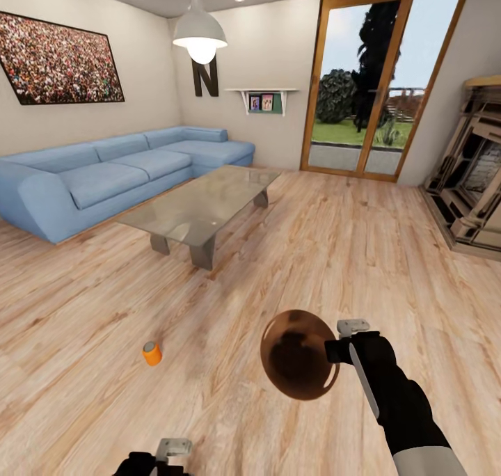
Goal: Put the three can of soda from the living room inside the tash can in the kitchen.
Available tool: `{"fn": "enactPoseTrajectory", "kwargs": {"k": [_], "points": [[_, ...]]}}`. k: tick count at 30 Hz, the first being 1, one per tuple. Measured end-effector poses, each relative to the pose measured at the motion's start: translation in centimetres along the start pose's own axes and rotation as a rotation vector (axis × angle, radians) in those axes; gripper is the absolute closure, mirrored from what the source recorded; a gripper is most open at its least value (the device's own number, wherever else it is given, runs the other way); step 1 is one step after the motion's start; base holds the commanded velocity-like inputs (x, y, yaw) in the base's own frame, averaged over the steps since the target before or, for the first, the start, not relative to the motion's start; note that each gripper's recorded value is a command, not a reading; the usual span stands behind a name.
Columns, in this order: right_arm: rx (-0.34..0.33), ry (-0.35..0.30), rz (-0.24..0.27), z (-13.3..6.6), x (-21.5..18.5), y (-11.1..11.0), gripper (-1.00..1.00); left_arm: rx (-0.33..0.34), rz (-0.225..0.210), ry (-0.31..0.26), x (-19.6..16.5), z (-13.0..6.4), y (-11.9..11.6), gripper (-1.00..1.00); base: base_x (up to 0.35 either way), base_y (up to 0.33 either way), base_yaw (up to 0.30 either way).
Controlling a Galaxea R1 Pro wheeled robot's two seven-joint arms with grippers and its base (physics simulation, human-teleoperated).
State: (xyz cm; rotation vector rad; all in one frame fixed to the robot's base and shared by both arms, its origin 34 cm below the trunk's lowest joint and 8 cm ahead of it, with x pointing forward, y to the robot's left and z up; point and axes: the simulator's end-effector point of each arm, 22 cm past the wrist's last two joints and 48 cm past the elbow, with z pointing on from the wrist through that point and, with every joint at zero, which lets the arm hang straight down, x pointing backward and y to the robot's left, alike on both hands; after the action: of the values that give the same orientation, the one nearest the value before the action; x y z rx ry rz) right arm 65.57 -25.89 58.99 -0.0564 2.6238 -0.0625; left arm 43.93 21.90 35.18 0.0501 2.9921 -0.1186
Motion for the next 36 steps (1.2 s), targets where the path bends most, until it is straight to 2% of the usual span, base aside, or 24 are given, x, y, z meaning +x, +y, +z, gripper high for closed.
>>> {"fn": "enactPoseTrajectory", "kwargs": {"k": [8,36], "points": [[0.001,0.000,-0.001,1.3,1.1,0.1,1.00,0.019,0.002,-0.018,-0.2,1.5,-1.3,-1.00,0.000,0.000,0.000],[0.002,-0.001,-0.006,5.8,5.1,0.5,1.00,0.016,0.000,-0.054,0.5,7.1,-0.7,-1.00,0.000,0.000,0.000]]}}
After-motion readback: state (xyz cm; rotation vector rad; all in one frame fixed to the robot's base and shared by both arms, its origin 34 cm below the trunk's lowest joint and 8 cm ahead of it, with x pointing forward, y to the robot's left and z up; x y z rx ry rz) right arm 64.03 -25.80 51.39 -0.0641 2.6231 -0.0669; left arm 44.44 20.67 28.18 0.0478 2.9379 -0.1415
